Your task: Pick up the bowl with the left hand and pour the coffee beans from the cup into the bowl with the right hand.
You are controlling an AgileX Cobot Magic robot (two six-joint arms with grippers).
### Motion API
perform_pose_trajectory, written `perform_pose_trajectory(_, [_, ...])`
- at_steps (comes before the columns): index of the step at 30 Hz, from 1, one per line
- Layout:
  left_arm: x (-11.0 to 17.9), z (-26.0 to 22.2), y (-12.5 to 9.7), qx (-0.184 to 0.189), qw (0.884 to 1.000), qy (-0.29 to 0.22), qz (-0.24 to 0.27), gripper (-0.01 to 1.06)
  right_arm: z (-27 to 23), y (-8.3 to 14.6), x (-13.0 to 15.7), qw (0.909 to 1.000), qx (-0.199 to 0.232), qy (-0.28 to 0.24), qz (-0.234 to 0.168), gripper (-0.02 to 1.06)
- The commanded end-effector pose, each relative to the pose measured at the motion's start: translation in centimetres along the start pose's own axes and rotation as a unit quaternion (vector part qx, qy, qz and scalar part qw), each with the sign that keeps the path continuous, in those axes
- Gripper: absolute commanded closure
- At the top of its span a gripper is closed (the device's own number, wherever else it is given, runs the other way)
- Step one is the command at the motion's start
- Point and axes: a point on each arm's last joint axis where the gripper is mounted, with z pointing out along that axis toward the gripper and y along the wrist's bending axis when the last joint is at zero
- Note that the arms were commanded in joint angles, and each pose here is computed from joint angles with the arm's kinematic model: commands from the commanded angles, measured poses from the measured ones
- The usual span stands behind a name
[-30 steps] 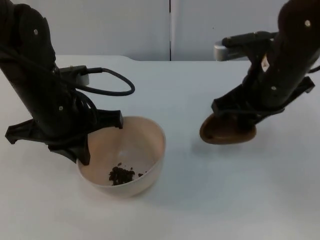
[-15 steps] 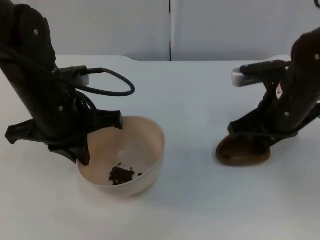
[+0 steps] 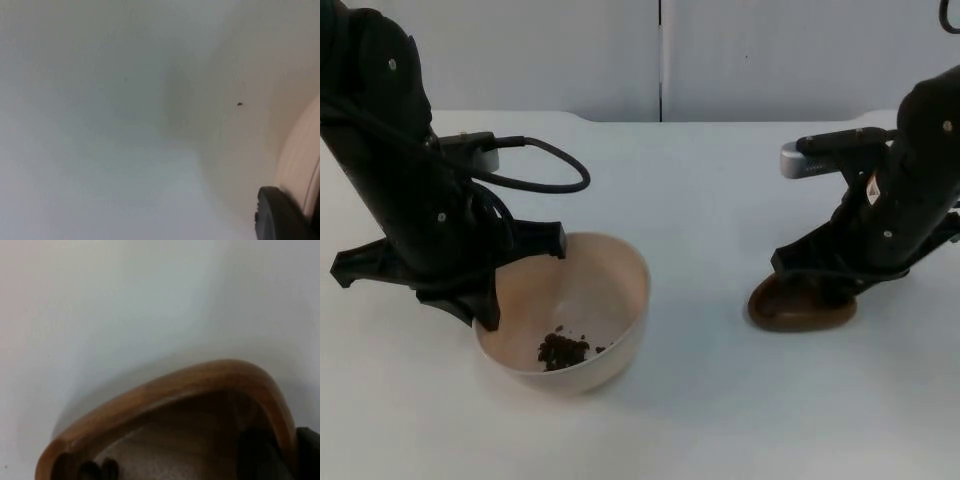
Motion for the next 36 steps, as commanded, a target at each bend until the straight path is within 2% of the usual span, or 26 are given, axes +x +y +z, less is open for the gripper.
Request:
perform_pose_trajectory(1, [0.64,0.94,0.42,-0.016,0.999,0.030,0.013,1.05,0.72,-0.12,0.37,1.0000,0.001,0.008,0.004,0.87])
perform_pose_trajectory(2, [0.62,0.94,0.42,-0.016,0.999,0.029,0.013,1.05,0.72,-0.12,0.37,1.0000,0.001,0.008,0.004,0.79])
perform_pose_trajectory(3, [0.62,0.94,0.42,-0.016,0.999,0.029,0.013,1.05,0.72,-0.12,0.37,1.0000,0.001,0.008,0.004,0.79])
perform_pose_trajectory(8, [0.63,0.95,0.38,-0.014,0.999,0.029,0.022,1.05,0.72,-0.11,0.35,1.0000,0.000,0.007,0.004,0.45])
perform_pose_trajectory(9, [0.63,0.95,0.38,-0.014,0.999,0.029,0.022,1.05,0.72,-0.11,0.35,1.0000,0.000,0.007,0.004,0.45])
perform_pose_trajectory(12, [0.63,0.95,0.37,-0.013,0.999,0.029,0.022,1.05,0.72,-0.07,0.25,1.0000,-0.002,0.001,0.005,0.35])
perform_pose_trajectory(15, [0.63,0.95,0.37,-0.013,0.999,0.029,0.027,1.00,0.61,-0.03,0.03,1.0000,-0.004,-0.006,0.005,0.35])
perform_pose_trajectory(18, [0.67,0.94,0.31,-0.010,0.999,0.031,0.022,0.81,0.56,-0.01,-0.05,0.9999,-0.005,-0.011,0.005,0.35])
perform_pose_trajectory(19, [0.67,0.94,0.31,-0.010,0.999,0.031,0.022,0.81,0.56,-0.01,-0.05,0.9999,-0.005,-0.011,0.005,0.35])
perform_pose_trajectory(23, [0.61,0.92,0.25,-0.007,0.999,0.029,0.018,0.55,0.56,0.01,-0.12,0.9999,-0.007,-0.015,0.005,0.35])
perform_pose_trajectory(24, [0.61,0.92,0.25,-0.007,0.999,0.029,0.018,0.55,0.56,0.01,-0.12,0.9999,-0.007,-0.015,0.005,0.35])
perform_pose_trajectory(28, [0.61,0.92,0.15,-0.002,0.999,0.030,0.011,0.35,0.56,0.03,-0.17,0.9998,-0.008,-0.018,0.005,0.35])
perform_pose_trajectory(31, [0.64,0.92,0.12,-0.001,0.999,0.031,0.009,0.31,0.56,0.03,-0.17,0.9998,-0.008,-0.018,0.005,0.35])
perform_pose_trajectory(36, [0.63,0.86,0.11,0.000,1.000,0.030,0.009,0.31,0.39,0.01,-0.20,0.9998,-0.007,-0.017,0.002,0.35])
